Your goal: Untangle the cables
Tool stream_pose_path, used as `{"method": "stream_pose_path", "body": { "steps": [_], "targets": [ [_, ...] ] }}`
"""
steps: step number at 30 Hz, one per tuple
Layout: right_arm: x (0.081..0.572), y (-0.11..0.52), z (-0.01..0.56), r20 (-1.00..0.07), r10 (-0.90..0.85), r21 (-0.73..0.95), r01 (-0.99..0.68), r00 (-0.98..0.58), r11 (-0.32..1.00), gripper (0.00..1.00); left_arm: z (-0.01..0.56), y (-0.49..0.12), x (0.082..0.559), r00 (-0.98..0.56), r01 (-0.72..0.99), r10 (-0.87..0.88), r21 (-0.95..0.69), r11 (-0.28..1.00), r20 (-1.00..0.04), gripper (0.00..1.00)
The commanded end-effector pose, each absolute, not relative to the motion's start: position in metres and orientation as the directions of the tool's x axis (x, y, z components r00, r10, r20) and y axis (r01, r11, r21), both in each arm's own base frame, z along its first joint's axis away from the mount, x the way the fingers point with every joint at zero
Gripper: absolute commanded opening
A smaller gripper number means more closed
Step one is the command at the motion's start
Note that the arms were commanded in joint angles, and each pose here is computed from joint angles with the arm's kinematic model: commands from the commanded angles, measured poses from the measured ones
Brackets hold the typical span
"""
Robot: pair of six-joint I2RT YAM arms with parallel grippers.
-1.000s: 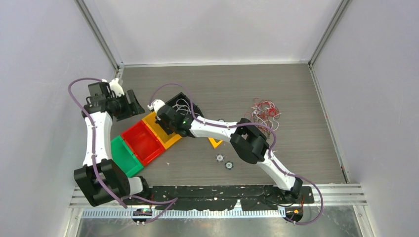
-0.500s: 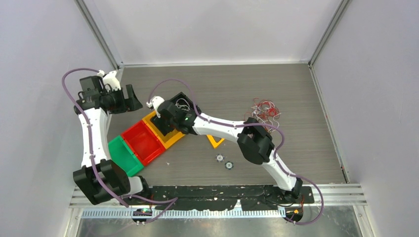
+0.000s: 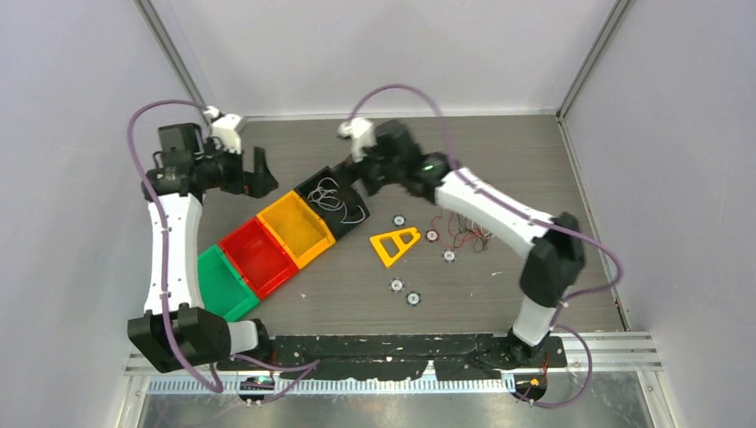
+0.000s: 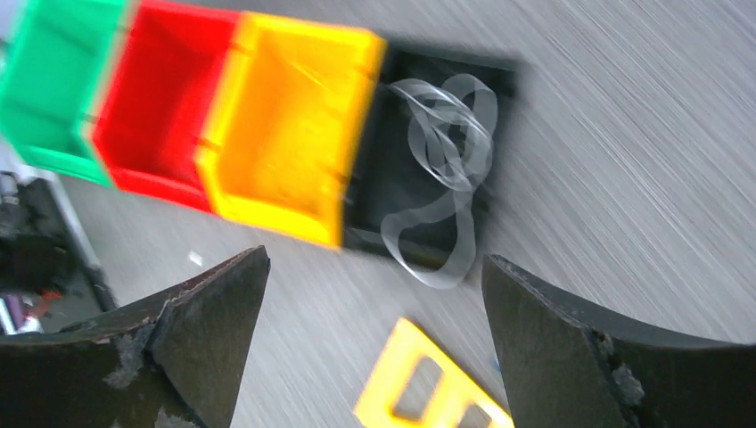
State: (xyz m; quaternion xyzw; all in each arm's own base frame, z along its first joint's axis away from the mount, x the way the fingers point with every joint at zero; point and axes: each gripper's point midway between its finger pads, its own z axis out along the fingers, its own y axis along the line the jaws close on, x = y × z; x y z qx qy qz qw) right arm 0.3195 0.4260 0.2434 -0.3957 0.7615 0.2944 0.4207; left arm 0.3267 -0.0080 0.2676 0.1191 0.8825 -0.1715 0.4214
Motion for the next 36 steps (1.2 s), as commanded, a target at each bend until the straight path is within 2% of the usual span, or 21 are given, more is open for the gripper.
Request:
{"method": "stream_pose_path", "body": {
  "steps": [1, 4, 8, 10, 15, 19, 22, 26, 36],
  "targets": [
    [0.34, 0.289, 0.224, -0.796, -0.374, 0.171, -0.77, -0.475, 0.614, 0.95, 0.281, -0.072, 0.314, -0.474, 0.578, 0.255, -0.079, 0.812, -0.842, 1.0],
    [0.347, 0.208, 0.2, -0.733, -0.421, 0.096, -0.693, -0.535, 0.714, 0.96, 0.273, -0.134, 0.31, -0.403, 0.709, 0.33, -0.063, 0.703, -0.854, 1.0],
    [0.357, 0.11, 0.154, -0.622, -0.399, 0.063, -0.551, -0.674, 0.832, 0.99, 0.259, -0.225, 0.312, -0.387, 0.826, 0.356, -0.148, 0.544, -0.851, 0.96],
    [0.358, 0.089, 0.13, -0.569, -0.41, 0.053, -0.529, -0.713, 0.847, 0.98, 0.255, -0.265, 0.317, -0.394, 0.85, 0.357, -0.188, 0.492, -0.847, 0.9],
    [0.365, 0.077, 0.088, -0.489, -0.417, 0.078, -0.515, -0.766, 0.854, 0.93, 0.237, -0.351, 0.34, -0.459, 0.856, 0.294, -0.329, 0.4, -0.838, 0.84],
    [0.372, 0.077, 0.063, -0.449, -0.411, 0.116, -0.508, -0.793, 0.853, 0.76, 0.21, -0.395, 0.362, -0.53, 0.823, 0.257, -0.417, 0.386, -0.808, 0.84],
    [0.372, 0.077, 0.057, -0.442, -0.402, 0.147, -0.507, -0.802, 0.849, 0.53, 0.189, -0.419, 0.373, -0.56, 0.805, 0.25, -0.448, 0.39, -0.79, 0.85],
    [0.369, 0.075, 0.058, -0.445, -0.385, 0.185, -0.504, -0.808, 0.844, 0.33, 0.153, -0.441, 0.385, -0.622, 0.756, 0.243, -0.491, 0.432, -0.744, 0.85],
    [0.354, 0.088, 0.081, -0.489, -0.362, 0.285, -0.538, -0.794, 0.793, 0.09, 0.102, -0.483, 0.392, -0.723, 0.671, 0.203, -0.602, 0.434, -0.66, 0.77]
  ]
}}
